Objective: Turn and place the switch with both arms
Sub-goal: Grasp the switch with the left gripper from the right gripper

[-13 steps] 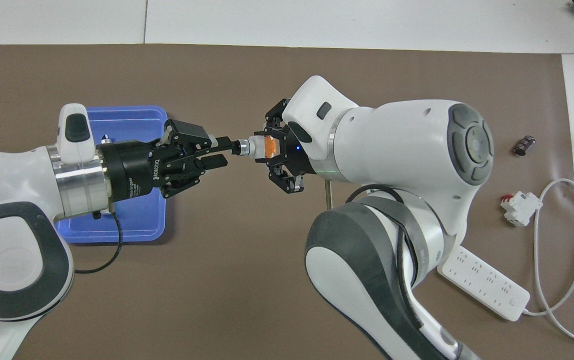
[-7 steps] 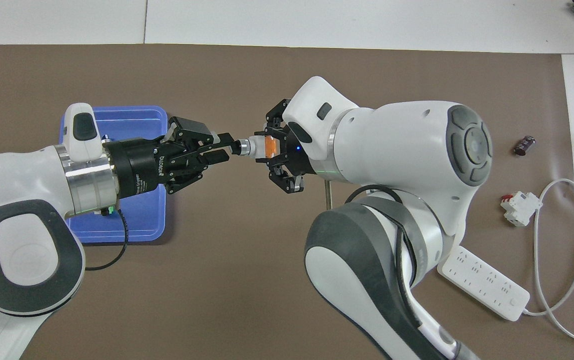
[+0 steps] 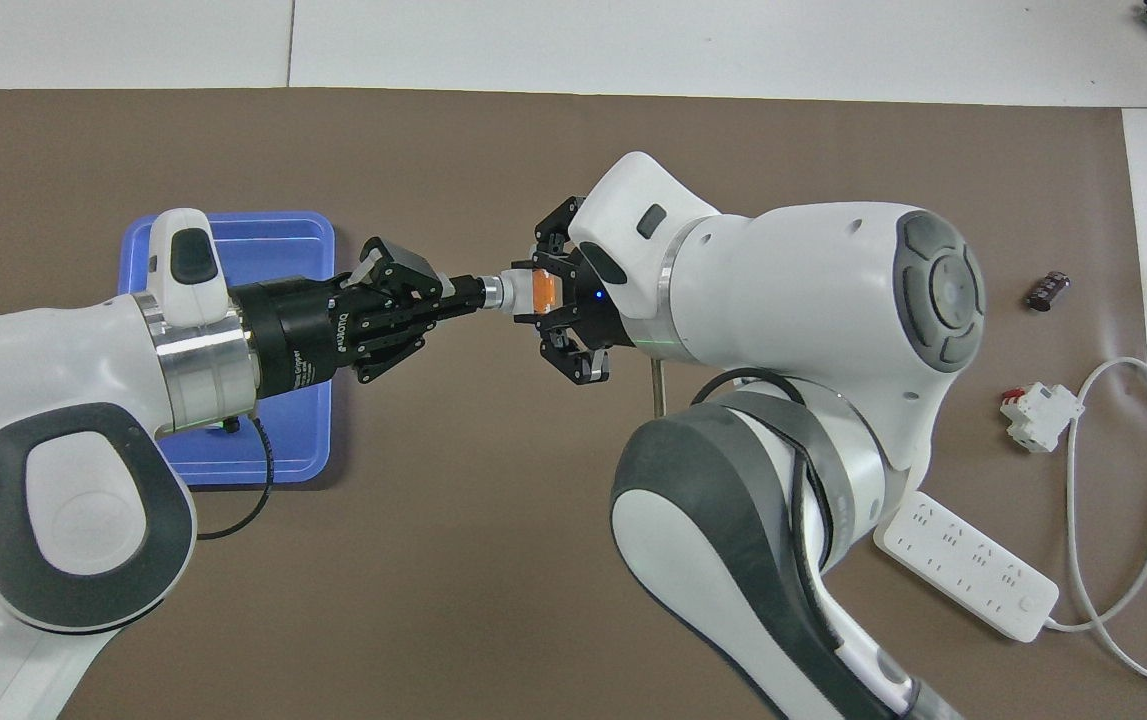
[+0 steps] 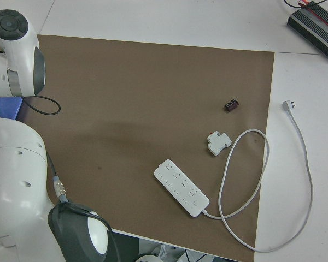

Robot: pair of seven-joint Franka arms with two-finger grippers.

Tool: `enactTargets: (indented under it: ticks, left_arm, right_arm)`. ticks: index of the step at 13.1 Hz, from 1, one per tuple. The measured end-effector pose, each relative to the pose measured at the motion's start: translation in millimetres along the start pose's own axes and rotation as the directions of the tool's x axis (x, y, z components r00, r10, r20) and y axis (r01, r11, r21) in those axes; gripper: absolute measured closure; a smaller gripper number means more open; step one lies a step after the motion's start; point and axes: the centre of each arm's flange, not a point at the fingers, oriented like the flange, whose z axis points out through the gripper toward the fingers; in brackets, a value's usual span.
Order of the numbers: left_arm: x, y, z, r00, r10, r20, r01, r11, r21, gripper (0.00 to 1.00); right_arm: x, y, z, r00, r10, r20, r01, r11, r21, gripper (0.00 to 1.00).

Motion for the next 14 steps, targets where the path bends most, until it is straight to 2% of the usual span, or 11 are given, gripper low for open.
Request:
enactTargets:
  ticks: [8,11,14]
  left_arm:
    - [-0.3,-0.2,0.8,1.0,-0.028,0.0,0.028,1.0,0.001,0.89]
    - [-1.3,0.2,1.5,0.98,-0.197,0.002,0.197,0.98,0.001,0.89]
    - [-2.2,1.2,1.8,0.92,-0.393,0.001,0.393,0.92,0.0,0.89]
  right_arm:
    - [-0.7,-0.6,0.1,1.0,0.014,0.001,-0.014,1.0,0.001,0.59]
    - [-1.3,-1.3,-1.6,1.0,0.018,0.003,-0.018,1.0,-0.001,0.59]
    - [-1.9,-1.2,-3.0,1.0,0.02,0.004,-0.02,1.0,-0.003,0.59]
